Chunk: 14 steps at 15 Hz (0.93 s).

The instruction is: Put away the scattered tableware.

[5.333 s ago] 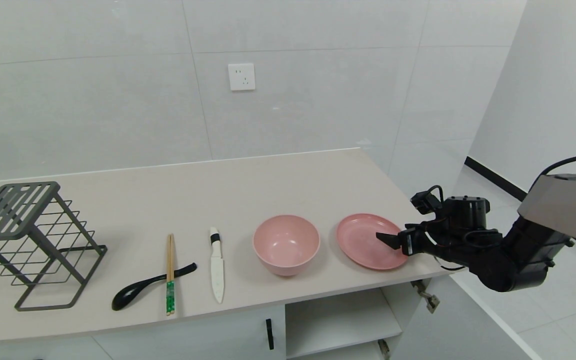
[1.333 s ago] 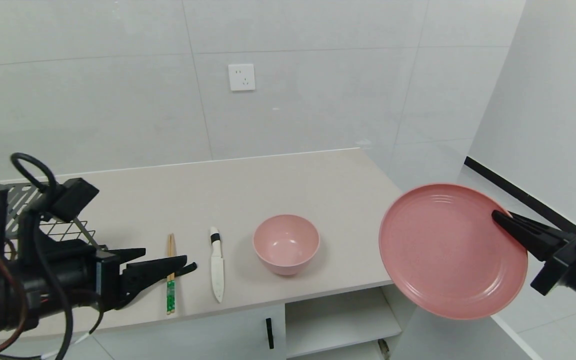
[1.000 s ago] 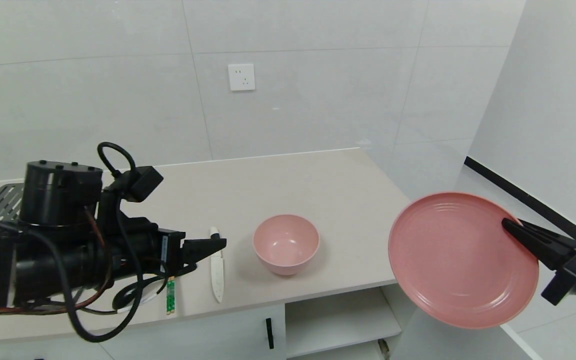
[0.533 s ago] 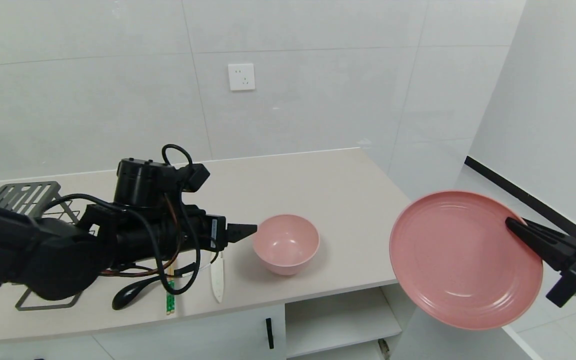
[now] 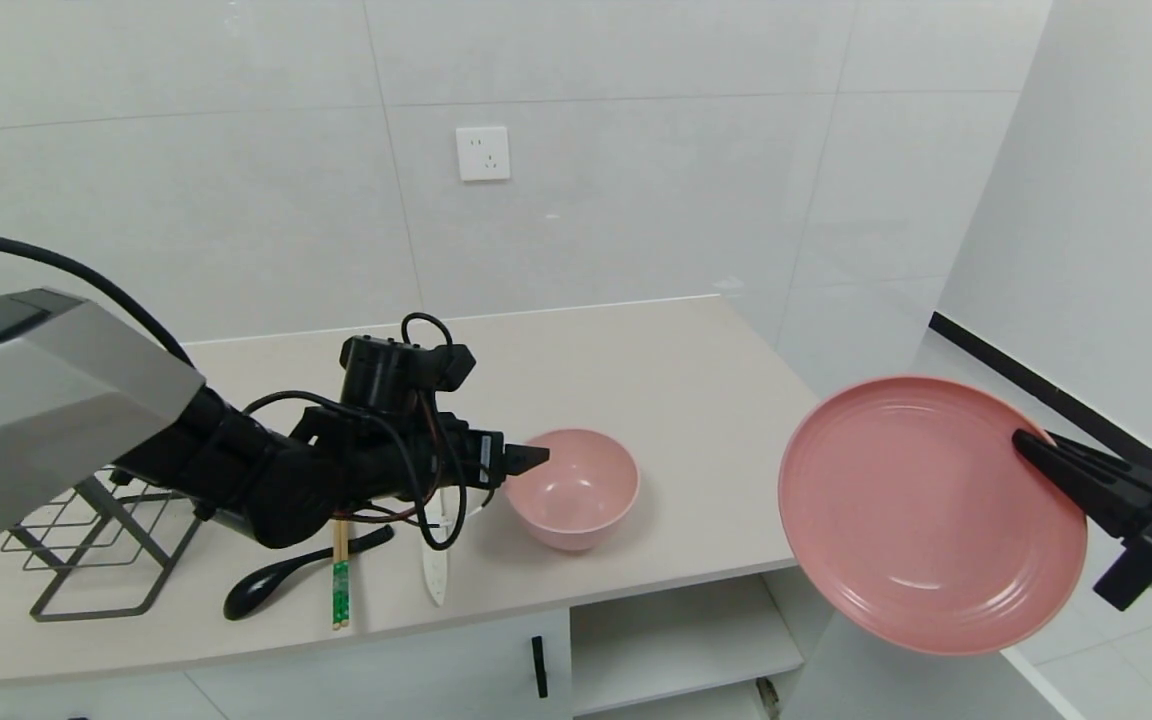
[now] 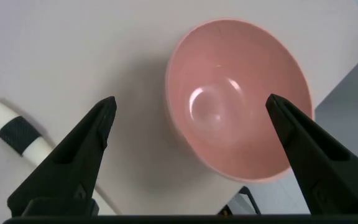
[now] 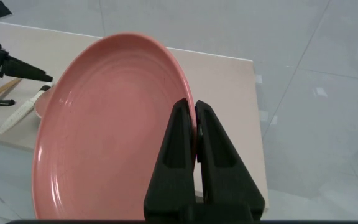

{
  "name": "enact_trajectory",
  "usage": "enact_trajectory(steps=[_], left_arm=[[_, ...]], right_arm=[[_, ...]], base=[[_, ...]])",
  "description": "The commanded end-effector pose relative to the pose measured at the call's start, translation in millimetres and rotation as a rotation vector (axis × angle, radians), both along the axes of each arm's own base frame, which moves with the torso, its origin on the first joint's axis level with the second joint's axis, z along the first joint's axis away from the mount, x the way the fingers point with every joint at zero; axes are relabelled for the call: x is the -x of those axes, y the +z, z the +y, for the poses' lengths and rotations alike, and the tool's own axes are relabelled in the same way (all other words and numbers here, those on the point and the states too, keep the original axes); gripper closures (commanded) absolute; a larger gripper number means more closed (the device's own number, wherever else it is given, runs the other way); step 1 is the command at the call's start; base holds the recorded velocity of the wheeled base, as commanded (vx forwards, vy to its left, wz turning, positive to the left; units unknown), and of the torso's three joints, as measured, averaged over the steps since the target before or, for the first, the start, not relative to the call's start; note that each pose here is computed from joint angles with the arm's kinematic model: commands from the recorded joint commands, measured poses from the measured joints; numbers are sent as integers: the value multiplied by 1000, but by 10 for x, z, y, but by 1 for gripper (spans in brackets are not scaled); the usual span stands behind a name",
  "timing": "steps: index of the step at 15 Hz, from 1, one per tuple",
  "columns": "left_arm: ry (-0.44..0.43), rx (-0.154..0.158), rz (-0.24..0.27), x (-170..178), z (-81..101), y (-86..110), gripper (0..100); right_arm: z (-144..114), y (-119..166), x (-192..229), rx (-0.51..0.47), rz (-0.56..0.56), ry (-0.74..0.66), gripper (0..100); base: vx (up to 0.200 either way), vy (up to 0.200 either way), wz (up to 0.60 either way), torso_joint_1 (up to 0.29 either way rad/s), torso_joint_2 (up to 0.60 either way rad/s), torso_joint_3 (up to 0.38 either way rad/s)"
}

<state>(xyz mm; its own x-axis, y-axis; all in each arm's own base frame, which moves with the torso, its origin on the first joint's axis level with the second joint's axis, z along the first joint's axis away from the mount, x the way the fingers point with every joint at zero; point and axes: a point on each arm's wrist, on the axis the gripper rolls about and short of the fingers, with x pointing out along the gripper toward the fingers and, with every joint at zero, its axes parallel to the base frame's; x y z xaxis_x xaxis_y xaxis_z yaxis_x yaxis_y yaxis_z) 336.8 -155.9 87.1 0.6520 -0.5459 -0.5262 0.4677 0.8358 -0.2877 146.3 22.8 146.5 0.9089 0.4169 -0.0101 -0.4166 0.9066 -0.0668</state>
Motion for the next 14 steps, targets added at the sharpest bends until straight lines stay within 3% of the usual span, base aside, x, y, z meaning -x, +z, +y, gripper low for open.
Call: enact_trajectory(steps=[1, 10, 14], left_arm=[[-5, -14, 31, -87, -62, -175, 0], [-14, -24, 46, -162, -161, -306, 0], [-37, -30, 48, -220, -323, -415, 0]], right_arm=[[6, -12, -21, 1, 9, 3, 100], [16, -41, -8, 4, 22, 10, 100], [13, -44, -6, 4, 24, 9, 100]], base=[[0, 0, 0, 0, 0, 0], [0, 0, 0, 0, 0, 0], [0, 0, 0, 0, 0, 0]])
